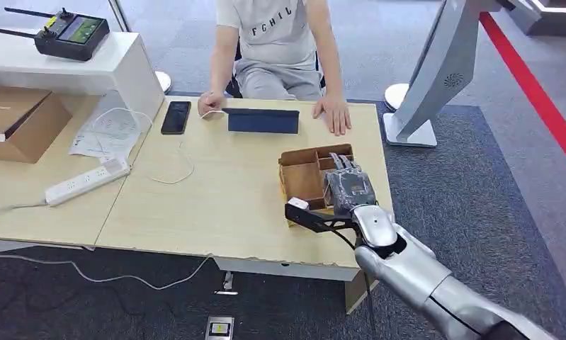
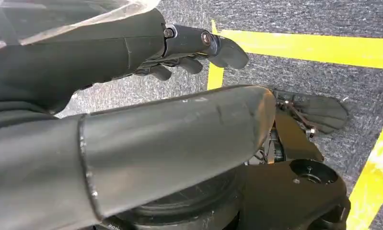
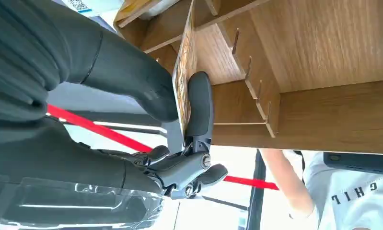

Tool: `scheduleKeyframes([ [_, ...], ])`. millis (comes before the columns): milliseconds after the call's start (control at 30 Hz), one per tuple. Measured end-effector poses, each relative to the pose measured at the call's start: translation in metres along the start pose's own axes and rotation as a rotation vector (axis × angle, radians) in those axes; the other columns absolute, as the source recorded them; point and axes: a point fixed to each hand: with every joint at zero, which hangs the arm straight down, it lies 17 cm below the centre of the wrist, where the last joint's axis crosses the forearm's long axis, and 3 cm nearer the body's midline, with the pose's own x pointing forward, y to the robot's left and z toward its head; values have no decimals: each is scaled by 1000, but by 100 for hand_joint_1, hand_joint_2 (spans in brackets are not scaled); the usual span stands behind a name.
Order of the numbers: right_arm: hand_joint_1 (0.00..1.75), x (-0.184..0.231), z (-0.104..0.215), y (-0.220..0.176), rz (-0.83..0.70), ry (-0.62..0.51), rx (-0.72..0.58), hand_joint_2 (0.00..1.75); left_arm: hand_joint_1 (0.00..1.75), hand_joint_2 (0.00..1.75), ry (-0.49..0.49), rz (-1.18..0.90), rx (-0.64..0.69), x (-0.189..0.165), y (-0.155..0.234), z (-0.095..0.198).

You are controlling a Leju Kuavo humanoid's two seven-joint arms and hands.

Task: Pass the card to the sensor for recognition and then transmit it.

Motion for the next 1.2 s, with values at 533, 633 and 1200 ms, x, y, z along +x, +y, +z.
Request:
scheduleKeyframes([
  [533,175,9,-2,-28,-37,-17,-75,175,0,0,5,4,4,-1,0,0],
  [633,175,11,-4,-42,-46,-21,-111,175,0,0,5,3,7,-1,0,0],
  [1200,175,29,-14,-114,-31,-70,-241,175,0,0,3,-14,3,-1,-2,0],
])
